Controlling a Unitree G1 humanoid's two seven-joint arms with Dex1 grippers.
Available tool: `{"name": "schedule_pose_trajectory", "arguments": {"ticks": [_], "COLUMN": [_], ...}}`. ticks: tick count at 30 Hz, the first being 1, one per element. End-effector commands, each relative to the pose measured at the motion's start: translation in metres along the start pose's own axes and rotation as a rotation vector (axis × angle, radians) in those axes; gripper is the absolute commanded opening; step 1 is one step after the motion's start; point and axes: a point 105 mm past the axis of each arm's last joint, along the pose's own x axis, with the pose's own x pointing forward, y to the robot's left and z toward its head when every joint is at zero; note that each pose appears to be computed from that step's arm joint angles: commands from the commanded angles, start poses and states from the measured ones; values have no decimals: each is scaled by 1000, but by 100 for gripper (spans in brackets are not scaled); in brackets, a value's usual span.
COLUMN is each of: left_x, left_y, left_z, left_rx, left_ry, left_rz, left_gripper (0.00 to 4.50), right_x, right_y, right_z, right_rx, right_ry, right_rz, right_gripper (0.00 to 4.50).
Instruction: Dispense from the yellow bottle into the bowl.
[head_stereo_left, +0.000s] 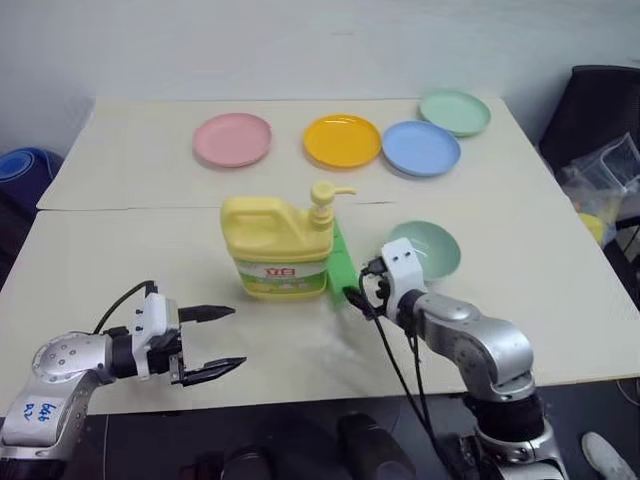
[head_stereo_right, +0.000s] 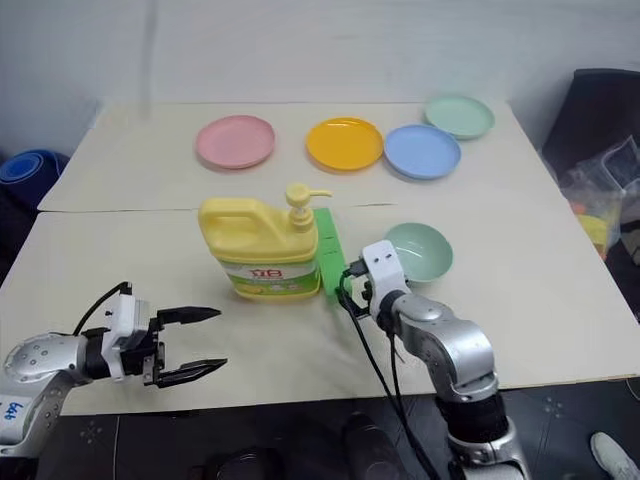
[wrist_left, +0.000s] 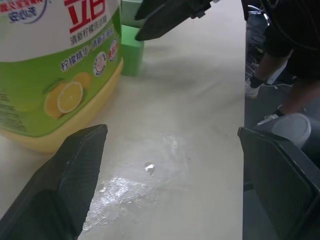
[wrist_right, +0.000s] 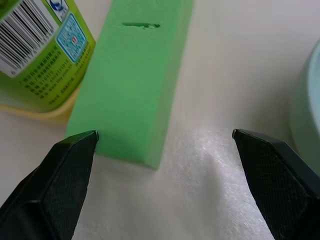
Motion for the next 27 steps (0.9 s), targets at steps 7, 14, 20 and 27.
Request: {"name": "schedule_pose_trajectory", "arguments": {"ticks": [7, 14, 20, 27], "left_x": [-6, -8, -11, -8], "left_y": [-2, -5, -4, -6], "left_z": [6, 6, 9, 10], "left_rx": [31, 22, 21, 22], "left_ry": [0, 7, 11, 8], "left_rz": [38, 47, 51, 53], "left_gripper": [442, 442, 442, 447], "right_x": [-23, 7, 27, 45], "right_y": [23, 30, 24, 16], "right_z": [14, 5, 6, -1], "right_rx": [-42, -71, -88, -61], "right_ry": [29, 77, 54, 32], "right_rz": [213, 140, 54, -39], "right_gripper": [450, 450, 450, 431]}}
